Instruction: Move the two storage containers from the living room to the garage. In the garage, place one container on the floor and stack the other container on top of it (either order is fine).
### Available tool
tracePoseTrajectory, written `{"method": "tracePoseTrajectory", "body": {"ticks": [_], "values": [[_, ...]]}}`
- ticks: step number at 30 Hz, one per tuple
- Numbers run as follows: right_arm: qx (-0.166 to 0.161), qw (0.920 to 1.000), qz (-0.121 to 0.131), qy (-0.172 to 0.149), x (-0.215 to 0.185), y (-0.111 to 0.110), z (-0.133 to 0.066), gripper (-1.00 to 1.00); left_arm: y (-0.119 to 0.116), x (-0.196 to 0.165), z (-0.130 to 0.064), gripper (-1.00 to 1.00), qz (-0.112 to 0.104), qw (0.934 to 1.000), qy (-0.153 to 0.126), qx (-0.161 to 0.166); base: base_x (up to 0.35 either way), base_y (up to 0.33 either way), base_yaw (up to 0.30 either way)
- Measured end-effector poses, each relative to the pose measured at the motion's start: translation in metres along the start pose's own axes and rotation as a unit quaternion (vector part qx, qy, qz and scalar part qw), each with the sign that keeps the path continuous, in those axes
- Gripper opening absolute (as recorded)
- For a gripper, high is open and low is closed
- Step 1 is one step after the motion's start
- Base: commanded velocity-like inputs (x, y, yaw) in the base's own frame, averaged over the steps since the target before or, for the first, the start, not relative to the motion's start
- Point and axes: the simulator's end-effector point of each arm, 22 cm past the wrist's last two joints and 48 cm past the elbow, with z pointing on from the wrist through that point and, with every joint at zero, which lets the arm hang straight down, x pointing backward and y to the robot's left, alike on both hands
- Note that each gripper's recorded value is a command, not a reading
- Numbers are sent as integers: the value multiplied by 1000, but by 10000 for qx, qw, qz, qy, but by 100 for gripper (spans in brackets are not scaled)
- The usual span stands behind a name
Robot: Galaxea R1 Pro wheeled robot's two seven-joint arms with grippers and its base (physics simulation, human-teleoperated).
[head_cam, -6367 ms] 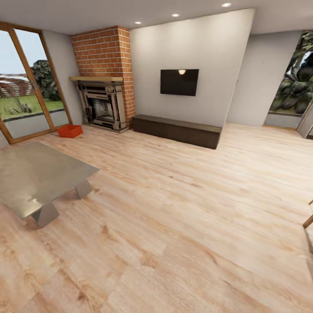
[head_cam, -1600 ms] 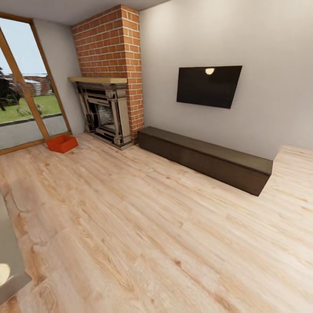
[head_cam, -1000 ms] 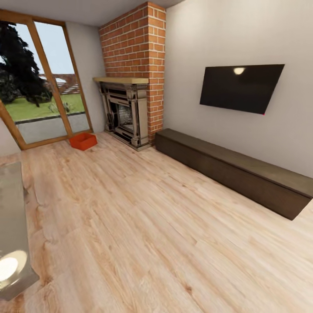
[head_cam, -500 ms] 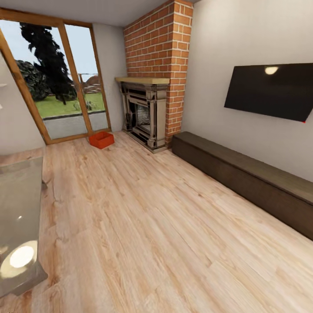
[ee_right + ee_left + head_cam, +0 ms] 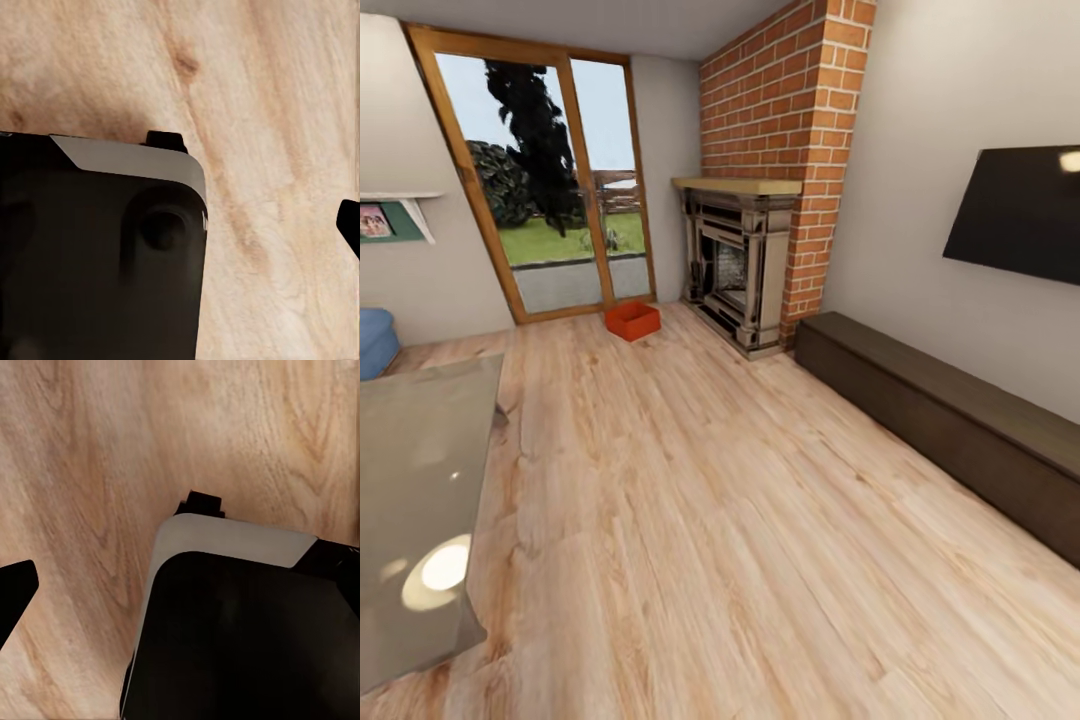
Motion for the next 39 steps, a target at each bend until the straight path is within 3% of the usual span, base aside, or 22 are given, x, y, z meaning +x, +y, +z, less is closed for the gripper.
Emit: {"method": "tracePoseTrajectory", "body": {"ticks": [17, 39], "values": [[0, 10000, 0, 0, 0, 0, 0, 100, 0, 0, 0, 100, 0, 10000, 1, 2, 322, -113, 261], [8, 10000, 0, 0, 0, -1, 0, 100, 0, 0, 0, 100, 1, 10000, 1, -3, 322, -117, 10]]}}
